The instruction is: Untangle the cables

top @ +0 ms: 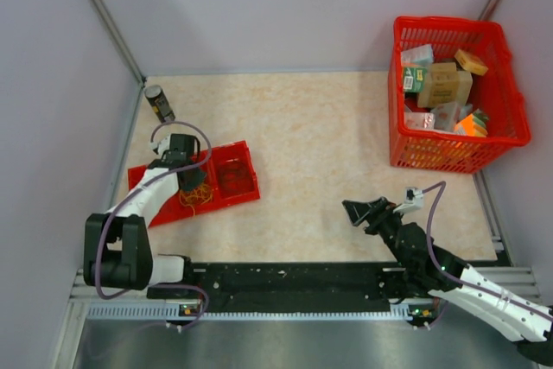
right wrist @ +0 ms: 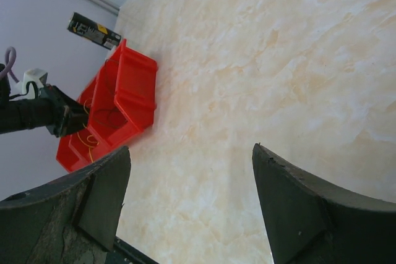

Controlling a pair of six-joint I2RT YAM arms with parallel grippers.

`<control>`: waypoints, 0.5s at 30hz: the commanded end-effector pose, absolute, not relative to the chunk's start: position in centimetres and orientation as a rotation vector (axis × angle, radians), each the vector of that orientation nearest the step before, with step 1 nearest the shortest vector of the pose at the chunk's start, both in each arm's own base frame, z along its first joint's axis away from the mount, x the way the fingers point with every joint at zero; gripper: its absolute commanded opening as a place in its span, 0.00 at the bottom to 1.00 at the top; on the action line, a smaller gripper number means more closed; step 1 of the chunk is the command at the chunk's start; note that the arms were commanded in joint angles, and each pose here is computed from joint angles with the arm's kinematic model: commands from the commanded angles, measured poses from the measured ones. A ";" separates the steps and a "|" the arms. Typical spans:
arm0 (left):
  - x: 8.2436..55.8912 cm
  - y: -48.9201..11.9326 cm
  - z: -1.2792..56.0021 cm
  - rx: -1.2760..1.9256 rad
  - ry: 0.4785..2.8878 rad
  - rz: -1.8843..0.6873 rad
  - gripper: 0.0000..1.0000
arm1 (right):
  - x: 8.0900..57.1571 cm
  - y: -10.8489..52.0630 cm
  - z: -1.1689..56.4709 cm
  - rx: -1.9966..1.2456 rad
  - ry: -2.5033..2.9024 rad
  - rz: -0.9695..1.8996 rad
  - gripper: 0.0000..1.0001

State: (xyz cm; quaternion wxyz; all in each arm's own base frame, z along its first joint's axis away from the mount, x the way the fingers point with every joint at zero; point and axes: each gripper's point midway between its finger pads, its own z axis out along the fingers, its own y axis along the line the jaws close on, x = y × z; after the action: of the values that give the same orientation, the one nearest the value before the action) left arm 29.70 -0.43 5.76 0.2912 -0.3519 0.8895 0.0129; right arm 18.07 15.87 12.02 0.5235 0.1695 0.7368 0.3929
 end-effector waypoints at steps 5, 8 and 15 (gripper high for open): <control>29.8 -1.2 12.7 -0.917 2.218 -0.116 0.98 | 18.3 16.0 10.7 0.424 1.719 0.969 0.78; 28.8 -0.3 16.4 -0.868 2.151 -0.090 0.99 | 18.4 16.0 10.8 0.423 1.716 0.972 0.78; 26.5 -5.2 23.4 -0.455 2.032 -0.444 0.96 | 18.4 16.2 10.7 0.404 1.727 0.964 0.78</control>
State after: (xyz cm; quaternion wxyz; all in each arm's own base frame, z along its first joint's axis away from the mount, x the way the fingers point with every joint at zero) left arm 28.03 -1.52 20.60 0.4617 -0.2963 0.8310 -0.0924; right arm 18.12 15.94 12.34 0.5257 0.1703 0.7326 0.3973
